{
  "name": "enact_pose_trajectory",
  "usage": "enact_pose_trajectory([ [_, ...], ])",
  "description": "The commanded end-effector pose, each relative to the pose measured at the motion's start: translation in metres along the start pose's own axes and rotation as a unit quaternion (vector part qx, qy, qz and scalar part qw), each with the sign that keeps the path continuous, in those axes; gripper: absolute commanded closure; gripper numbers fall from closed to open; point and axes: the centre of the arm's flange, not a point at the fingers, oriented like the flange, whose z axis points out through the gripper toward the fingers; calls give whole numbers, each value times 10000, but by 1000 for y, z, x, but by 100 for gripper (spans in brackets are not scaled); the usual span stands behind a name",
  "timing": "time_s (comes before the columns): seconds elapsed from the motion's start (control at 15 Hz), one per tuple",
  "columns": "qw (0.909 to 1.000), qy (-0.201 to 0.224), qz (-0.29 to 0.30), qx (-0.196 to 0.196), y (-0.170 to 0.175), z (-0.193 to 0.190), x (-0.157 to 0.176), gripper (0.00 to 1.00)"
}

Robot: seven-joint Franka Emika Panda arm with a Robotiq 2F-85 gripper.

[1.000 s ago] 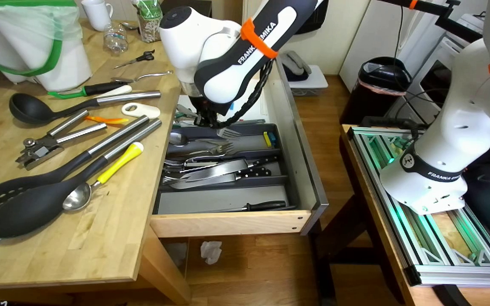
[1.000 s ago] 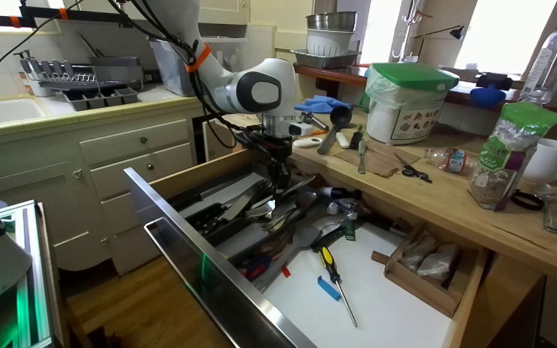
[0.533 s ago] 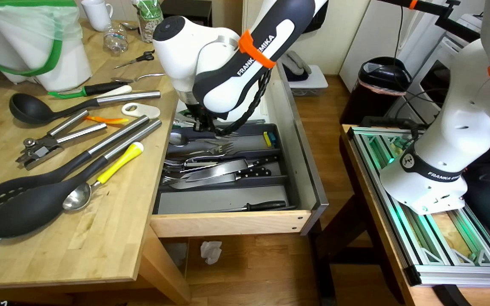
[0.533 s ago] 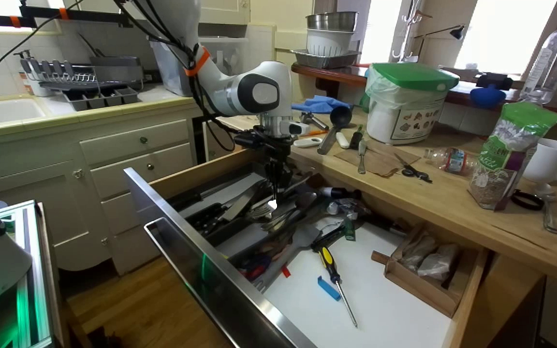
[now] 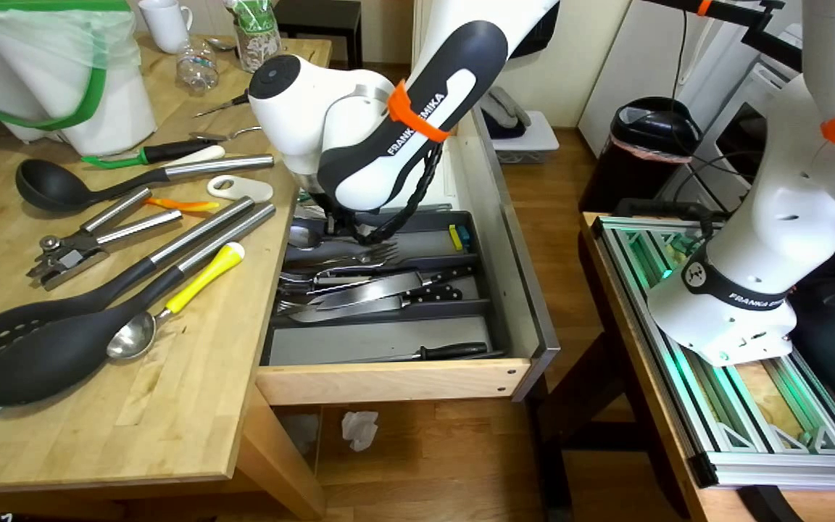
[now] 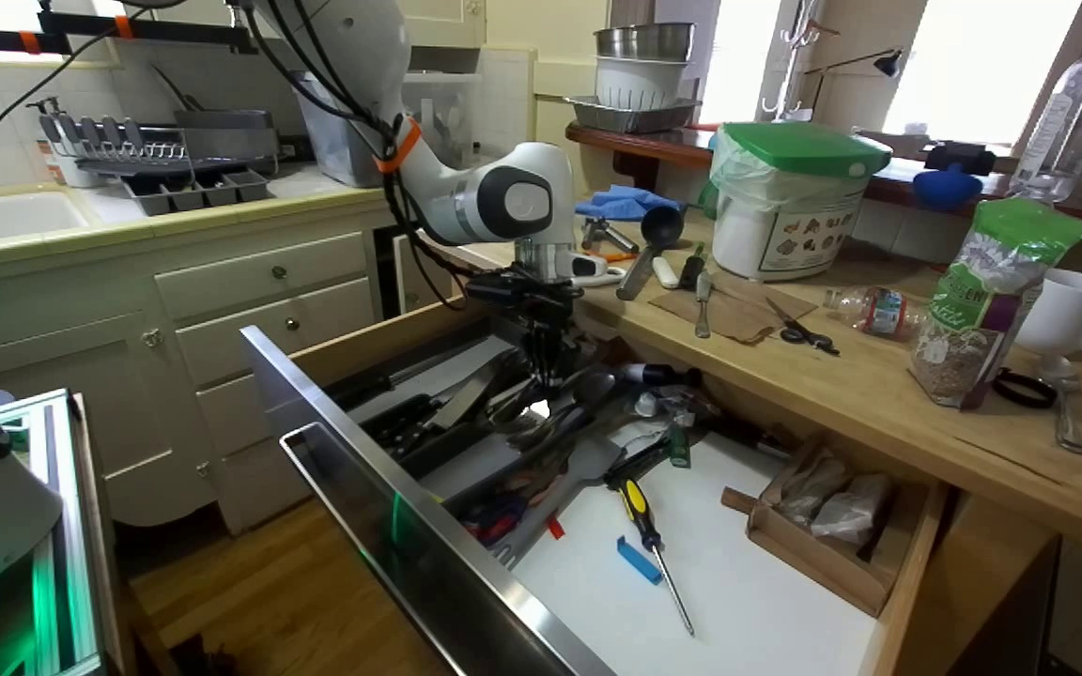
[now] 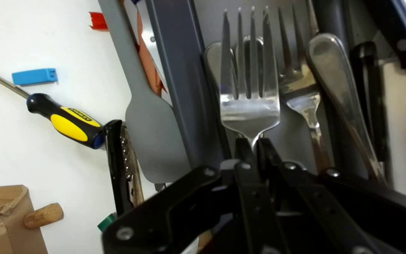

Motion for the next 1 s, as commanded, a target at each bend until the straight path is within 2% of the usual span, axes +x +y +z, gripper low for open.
enact_pose_trajectory([
  [0.0, 9995, -58, -243, -189, -5, 4, 19, 98],
  [0.4, 9982, -117, -586, -75, -15, 4, 26, 98],
  [0.93, 9948, -729, -690, -167, -26, 8, 28, 98],
])
